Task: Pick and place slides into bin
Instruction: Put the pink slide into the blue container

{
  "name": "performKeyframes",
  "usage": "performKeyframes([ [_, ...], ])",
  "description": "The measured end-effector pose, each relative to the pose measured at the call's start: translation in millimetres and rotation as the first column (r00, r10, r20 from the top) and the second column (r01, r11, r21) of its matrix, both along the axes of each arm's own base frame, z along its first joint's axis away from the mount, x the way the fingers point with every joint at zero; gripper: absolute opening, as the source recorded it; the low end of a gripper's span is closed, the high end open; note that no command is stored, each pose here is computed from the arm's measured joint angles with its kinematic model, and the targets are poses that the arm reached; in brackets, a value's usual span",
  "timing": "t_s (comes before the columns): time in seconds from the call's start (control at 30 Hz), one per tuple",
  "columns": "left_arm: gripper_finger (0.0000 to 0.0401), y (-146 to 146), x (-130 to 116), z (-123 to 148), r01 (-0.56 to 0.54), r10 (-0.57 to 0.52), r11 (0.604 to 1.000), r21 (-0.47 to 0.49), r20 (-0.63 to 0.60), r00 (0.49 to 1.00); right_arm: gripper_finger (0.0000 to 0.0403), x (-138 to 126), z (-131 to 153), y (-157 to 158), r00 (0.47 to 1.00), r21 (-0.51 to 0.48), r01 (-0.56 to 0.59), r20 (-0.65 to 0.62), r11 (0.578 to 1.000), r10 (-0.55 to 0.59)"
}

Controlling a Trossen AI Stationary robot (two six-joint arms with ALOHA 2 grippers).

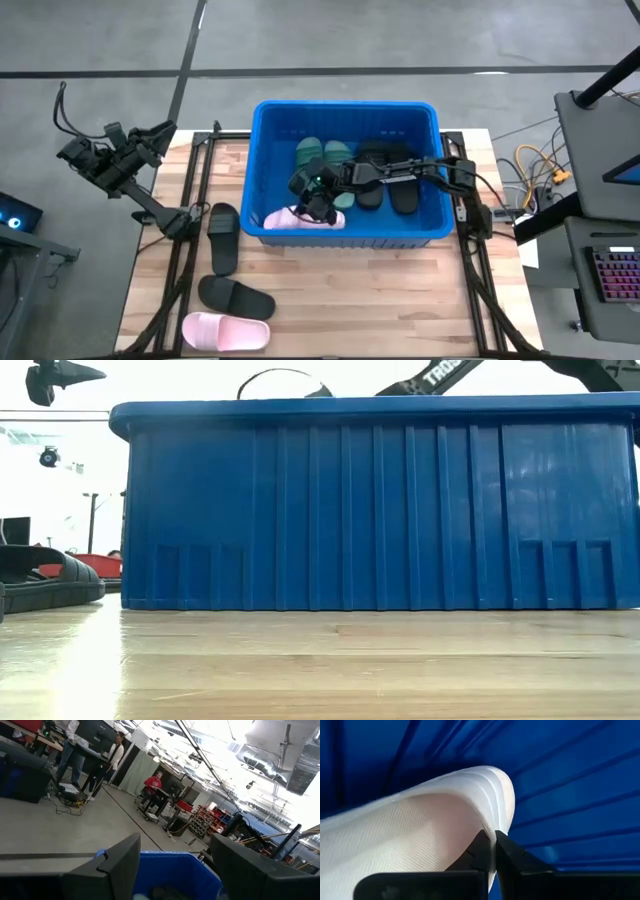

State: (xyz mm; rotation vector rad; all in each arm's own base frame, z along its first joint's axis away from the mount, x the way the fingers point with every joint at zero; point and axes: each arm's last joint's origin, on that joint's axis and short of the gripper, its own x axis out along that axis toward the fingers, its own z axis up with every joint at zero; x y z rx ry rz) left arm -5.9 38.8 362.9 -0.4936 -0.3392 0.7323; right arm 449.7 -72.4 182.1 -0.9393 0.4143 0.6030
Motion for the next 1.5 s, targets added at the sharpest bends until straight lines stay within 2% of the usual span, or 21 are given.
performKeyframes([
  [0.33, 0.0226, 0.1, -0.1, -0.1, 0.000, 0.000, 1.000, 0.000, 0.000, 1.000, 0.0008, 12.5, -22.5, -2.0, 0.999, -0.010, 0.000, 0.046, 1.000, 0.001],
  [0.57, 0.0226, 0.6, -0.8, -0.2, 0.000, 0.000, 1.000, -0.002, 0.003, 1.000, 0.0013, 14.6, -23.5, -2.2, 0.999, 0.005, 0.007, 0.041, 1.000, -0.008],
  [0.83, 0.0226, 0.9, -1.3, -0.3, 0.000, 0.000, 1.000, -0.003, 0.004, 1.000, 0.0068, 14.5, -23.7, -2.3, 0.998, 0.061, 0.054, 0.014, 0.997, -0.055],
  [1.2, 0.0226, 0.9, -1.3, -0.3, 0.000, 0.000, 1.000, -0.003, 0.004, 1.000, 0.0168, 9.2, -14.8, -2.2, 0.995, 0.052, 0.096, -0.027, 0.994, -0.095],
  [1.33, 0.0226, 0.9, -1.2, -0.3, 0.001, -0.001, 1.000, -0.001, 0.003, 1.000, 0.0184, 4.6, -4.0, -2.6, 0.992, 0.030, 0.124, -0.039, 0.992, -0.123],
  [1.5, 0.0226, 0.9, -1.3, -0.3, 0.000, 0.000, 1.000, 0.002, 0.000, 1.000, 0.0186, 1.0, 9.8, -3.3, 0.991, 0.022, 0.135, -0.018, 0.991, -0.135],
])
